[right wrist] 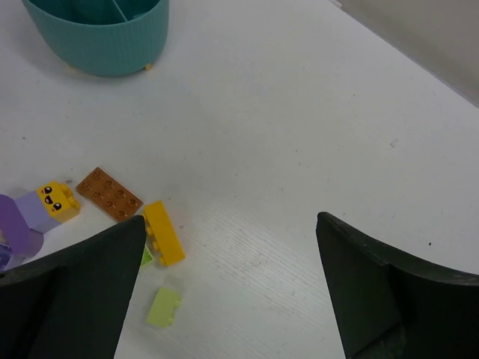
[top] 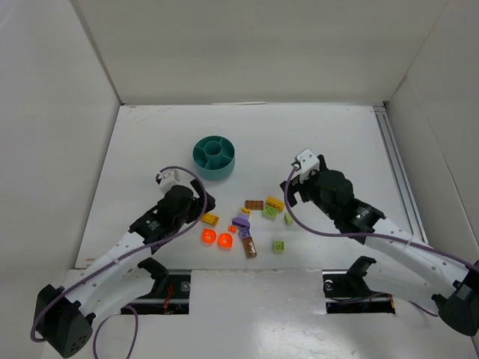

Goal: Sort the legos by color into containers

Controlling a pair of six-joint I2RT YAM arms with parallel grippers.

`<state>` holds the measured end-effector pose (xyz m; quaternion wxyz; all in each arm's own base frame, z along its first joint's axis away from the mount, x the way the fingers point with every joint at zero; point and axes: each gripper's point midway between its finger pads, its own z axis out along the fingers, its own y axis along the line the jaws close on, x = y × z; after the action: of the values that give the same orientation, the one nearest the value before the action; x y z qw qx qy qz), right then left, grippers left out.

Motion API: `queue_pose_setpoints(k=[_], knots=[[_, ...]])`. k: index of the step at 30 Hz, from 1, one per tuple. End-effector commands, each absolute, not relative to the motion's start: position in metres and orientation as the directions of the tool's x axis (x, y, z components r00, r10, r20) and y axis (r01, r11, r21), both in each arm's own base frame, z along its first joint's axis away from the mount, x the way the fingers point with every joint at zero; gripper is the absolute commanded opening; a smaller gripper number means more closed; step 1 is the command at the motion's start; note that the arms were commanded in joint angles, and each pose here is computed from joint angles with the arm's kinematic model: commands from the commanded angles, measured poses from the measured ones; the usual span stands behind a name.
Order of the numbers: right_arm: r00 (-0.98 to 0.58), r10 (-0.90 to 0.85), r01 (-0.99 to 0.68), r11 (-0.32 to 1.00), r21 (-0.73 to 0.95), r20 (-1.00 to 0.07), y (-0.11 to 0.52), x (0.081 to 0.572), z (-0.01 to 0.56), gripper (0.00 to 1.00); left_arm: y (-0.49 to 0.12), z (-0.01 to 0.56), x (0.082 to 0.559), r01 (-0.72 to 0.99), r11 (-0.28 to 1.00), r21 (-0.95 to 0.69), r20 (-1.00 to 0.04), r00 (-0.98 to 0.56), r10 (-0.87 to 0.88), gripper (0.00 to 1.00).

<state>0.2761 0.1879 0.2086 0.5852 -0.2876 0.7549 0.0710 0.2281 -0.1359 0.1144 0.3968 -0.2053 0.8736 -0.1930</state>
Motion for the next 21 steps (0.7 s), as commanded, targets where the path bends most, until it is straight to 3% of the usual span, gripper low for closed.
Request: queue_pose_setpoints(k=[1,21], knots=[[-0.101,-0.290,-0.509,0.837,-0.201,-0.952,0.191,0.274,0.232,1.00,-0.134,0.108,0.218,-0.282,0.780,-0.558,-0.540,-0.591,-0.600,1.00],[-0.215,-0.295,-0.414,0.891,-0.186,-0.931,0.173,0.278,0.196,1.00,-0.135,0.086,0.226,-0.446,0.649,-0.616,-0.434,-0.495,-0.753,0.99]])
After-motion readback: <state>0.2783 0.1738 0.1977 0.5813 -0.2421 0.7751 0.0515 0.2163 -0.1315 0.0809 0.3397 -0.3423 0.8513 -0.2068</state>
